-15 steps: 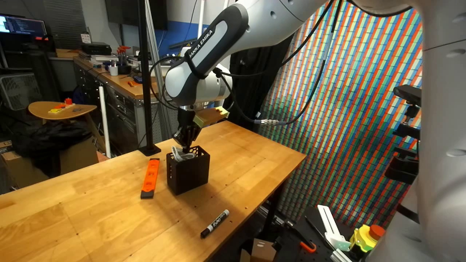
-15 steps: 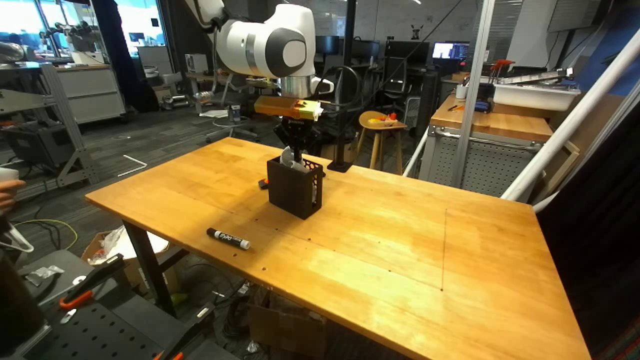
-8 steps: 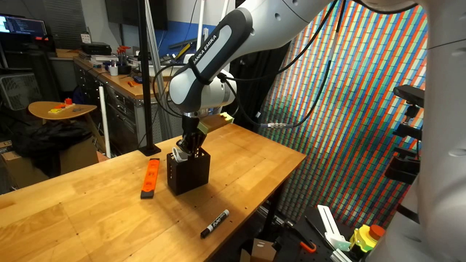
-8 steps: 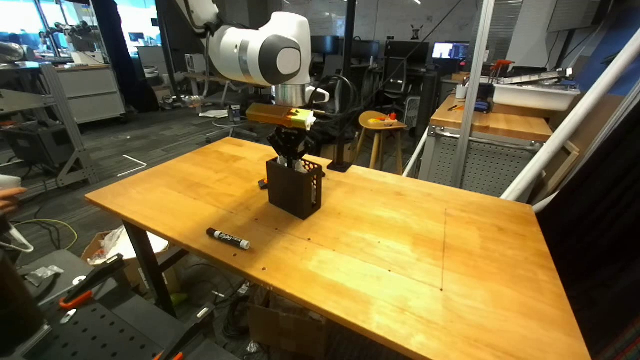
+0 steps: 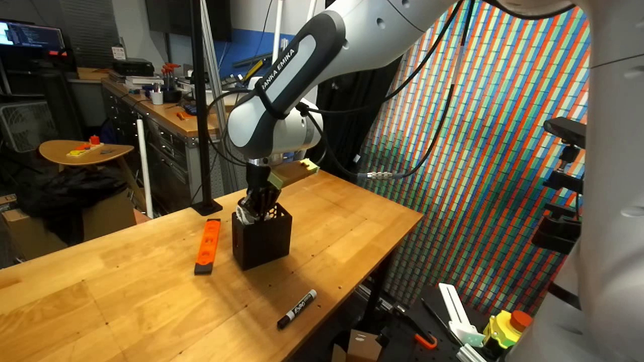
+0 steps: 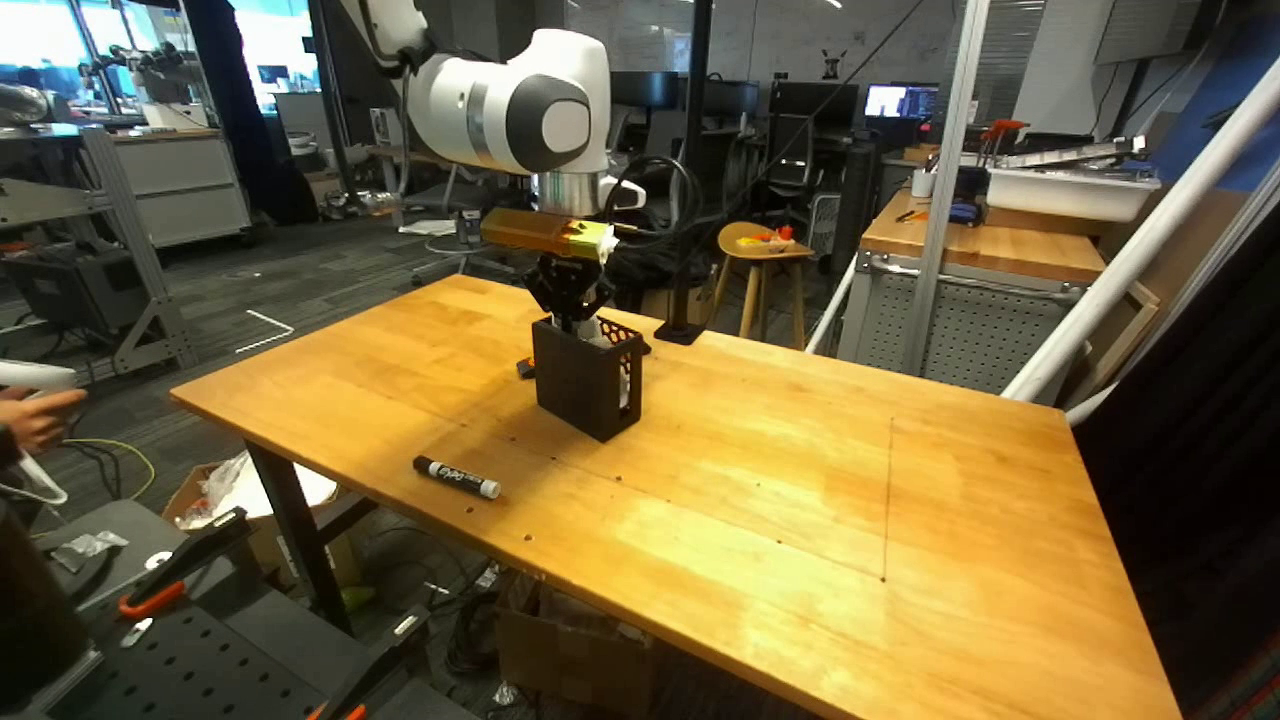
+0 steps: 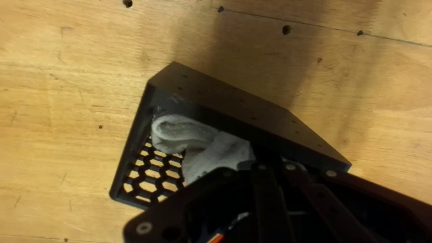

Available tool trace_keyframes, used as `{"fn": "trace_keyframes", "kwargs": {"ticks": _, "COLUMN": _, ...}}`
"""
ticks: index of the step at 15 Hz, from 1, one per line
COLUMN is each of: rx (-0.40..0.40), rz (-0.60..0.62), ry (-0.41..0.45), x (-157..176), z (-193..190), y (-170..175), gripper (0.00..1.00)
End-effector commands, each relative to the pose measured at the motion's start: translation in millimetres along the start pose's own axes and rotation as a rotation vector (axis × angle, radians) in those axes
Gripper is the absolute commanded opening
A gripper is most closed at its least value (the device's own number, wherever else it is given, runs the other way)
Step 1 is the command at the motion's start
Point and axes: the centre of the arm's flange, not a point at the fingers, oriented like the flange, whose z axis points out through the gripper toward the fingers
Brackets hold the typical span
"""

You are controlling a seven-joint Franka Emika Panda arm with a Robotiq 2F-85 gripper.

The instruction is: Put the towel into the box.

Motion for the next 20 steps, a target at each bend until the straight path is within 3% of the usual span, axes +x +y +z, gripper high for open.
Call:
{"fn": "trace_keyframes", "kwargs": {"ticks": 1, "rx": 0.027, "rz": -0.004, "ry": -0.002, "x": 7.0, "z": 7.0, "y": -10.9, "gripper": 0.01}}
{"fn": "trace_keyframes", "kwargs": {"ticks": 8, "rx": 0.045, "rz": 0.018, "ry": -0.019, "x": 18.9, "z": 33.5, "y": 4.3, "gripper": 0.01}}
{"fn": "trace_keyframes", "kwargs": {"ticks": 14, "rx": 0.085, "rz": 0.068, "ry": -0.072, "x": 8.7, "z": 64.5, "y": 15.2, "gripper": 0.01}}
{"fn": "trace_keyframes", "kwargs": {"ticks": 20, "rx": 0.061, "rz": 0.075, "ry": -0.052, "x": 2.2, "z": 37.3, "y": 16.5, "gripper": 0.01}}
